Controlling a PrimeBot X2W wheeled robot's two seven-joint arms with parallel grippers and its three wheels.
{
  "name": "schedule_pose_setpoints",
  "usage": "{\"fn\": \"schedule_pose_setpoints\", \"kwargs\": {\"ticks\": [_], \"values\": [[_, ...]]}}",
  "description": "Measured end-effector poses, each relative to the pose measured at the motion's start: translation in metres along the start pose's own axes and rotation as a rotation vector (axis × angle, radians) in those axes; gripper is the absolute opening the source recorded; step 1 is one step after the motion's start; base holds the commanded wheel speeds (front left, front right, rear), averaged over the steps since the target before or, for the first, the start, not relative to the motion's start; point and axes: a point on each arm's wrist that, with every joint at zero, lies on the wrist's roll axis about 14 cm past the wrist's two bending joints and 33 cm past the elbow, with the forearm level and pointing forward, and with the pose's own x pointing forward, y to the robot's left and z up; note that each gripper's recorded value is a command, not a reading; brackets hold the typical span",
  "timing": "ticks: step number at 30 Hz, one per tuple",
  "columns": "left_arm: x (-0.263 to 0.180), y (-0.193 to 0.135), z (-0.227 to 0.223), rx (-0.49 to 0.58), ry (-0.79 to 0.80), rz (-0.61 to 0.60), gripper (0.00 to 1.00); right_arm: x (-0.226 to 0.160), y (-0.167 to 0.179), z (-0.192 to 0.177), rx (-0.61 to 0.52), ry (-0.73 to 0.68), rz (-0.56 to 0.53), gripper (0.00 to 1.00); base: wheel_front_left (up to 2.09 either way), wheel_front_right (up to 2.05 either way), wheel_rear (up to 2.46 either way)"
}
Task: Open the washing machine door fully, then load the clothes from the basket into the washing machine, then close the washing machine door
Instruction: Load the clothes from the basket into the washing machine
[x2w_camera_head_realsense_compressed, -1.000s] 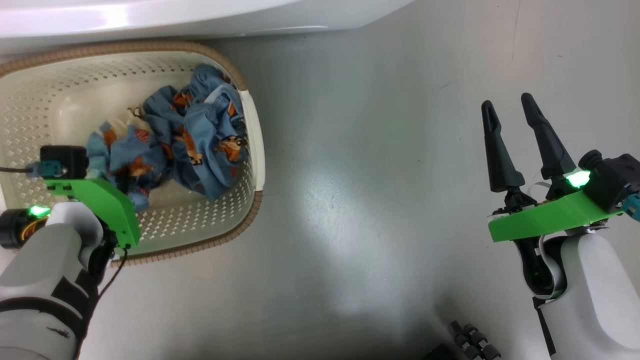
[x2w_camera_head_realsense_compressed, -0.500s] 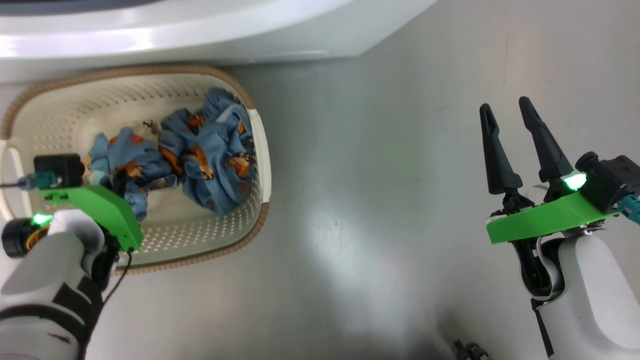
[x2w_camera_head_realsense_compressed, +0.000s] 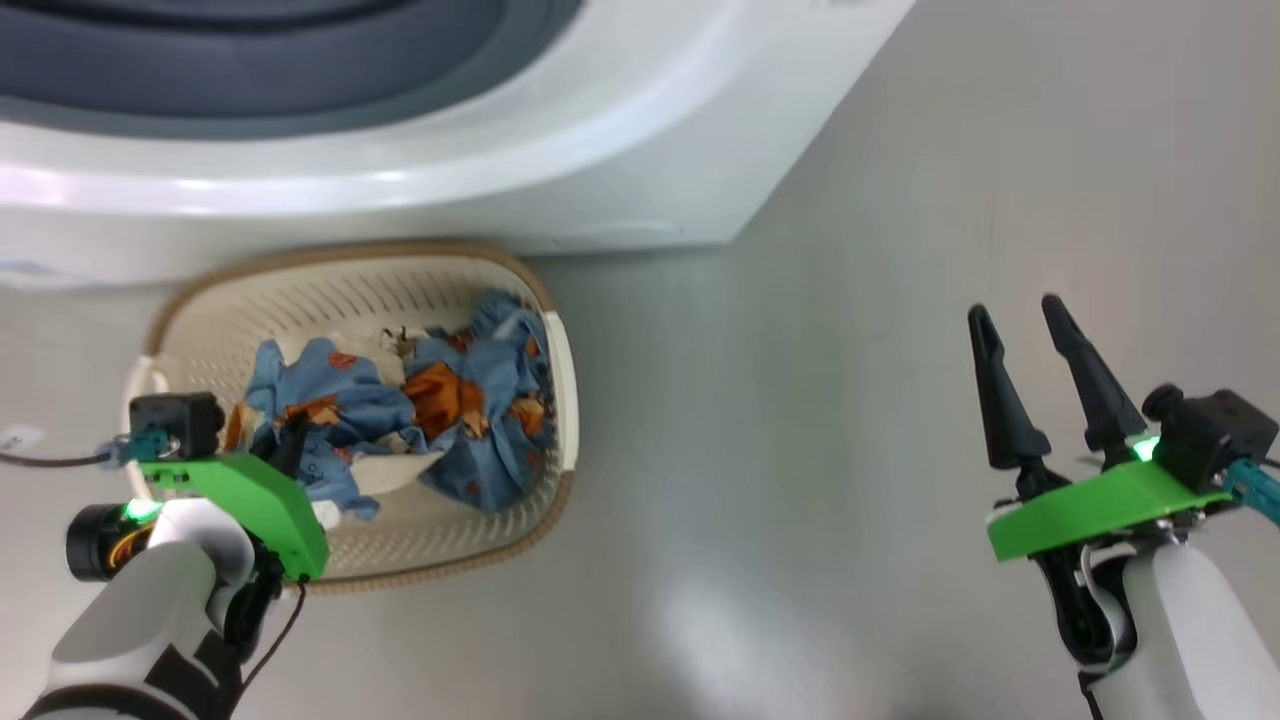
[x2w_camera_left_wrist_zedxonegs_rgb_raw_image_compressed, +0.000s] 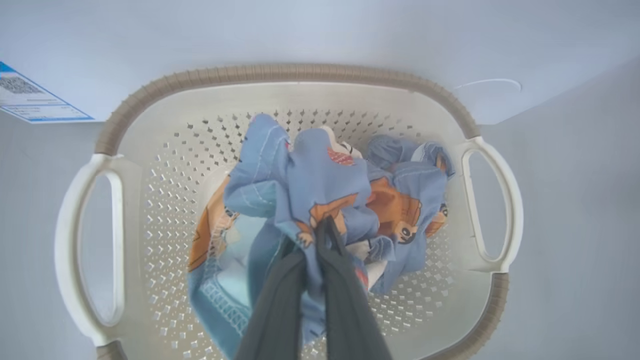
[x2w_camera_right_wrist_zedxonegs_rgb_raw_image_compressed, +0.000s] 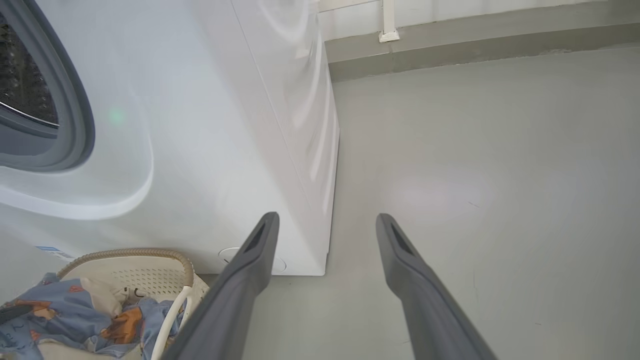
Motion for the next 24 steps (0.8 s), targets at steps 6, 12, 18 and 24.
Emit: {"fn": "schedule_pose_setpoints", "kwargs": {"ticks": [6, 12, 18, 24], "values": [[-0.031, -0.001, 0.030, -0.002, -0.113, 0.003, 0.00, -0.020, 0.005, 0.018, 0.000, -0.031, 0.010, 1.00, 0.00, 0.00, 0.00], [-0.066, -0.003, 0.043, 0.018, -0.200, 0.012, 0.00, -0.044, 0.007, 0.032, 0.001, -0.054, 0.010, 1.00, 0.00, 0.00, 0.00], [-0.102, -0.007, 0.062, 0.032, -0.323, 0.019, 0.00, -0.068, 0.009, 0.041, 0.006, -0.074, 0.010, 1.00, 0.00, 0.00, 0.00], [-0.145, -0.012, 0.079, 0.039, -0.470, 0.032, 0.00, -0.095, 0.008, 0.049, 0.010, -0.099, 0.005, 1.00, 0.00, 0.00, 0.00]]}}
